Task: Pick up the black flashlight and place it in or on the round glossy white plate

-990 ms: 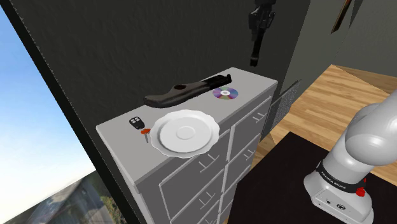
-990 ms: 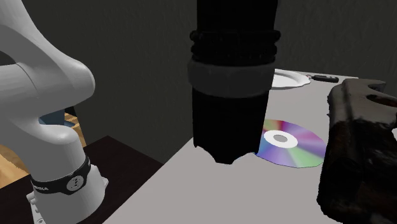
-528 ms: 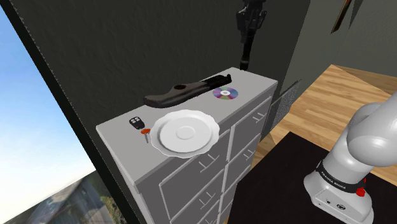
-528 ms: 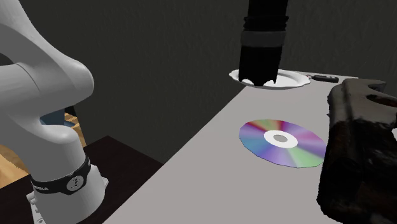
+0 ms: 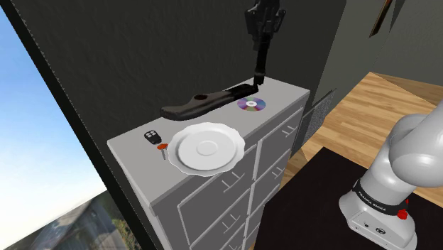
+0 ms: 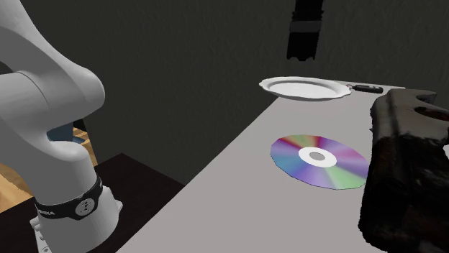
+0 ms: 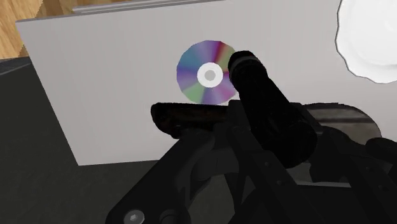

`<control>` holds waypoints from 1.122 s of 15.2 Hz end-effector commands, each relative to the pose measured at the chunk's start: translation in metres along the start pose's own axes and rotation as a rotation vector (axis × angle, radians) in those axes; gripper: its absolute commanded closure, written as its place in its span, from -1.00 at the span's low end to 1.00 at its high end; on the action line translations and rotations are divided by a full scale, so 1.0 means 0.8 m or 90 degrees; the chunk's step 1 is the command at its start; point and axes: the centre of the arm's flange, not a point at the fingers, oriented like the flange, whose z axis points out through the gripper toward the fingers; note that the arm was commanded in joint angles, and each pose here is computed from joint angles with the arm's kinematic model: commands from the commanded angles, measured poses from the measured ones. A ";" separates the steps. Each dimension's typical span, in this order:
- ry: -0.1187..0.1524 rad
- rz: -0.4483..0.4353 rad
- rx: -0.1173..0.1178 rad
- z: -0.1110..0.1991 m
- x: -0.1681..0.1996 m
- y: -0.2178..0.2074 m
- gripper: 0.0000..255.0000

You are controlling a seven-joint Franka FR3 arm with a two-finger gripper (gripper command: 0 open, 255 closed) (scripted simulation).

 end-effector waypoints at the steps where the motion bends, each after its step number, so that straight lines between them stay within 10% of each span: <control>1: 0.000 0.001 0.000 -0.001 -0.006 -0.033 1.00; 17: 0.000 0.001 0.000 -0.019 -0.068 -0.289 1.00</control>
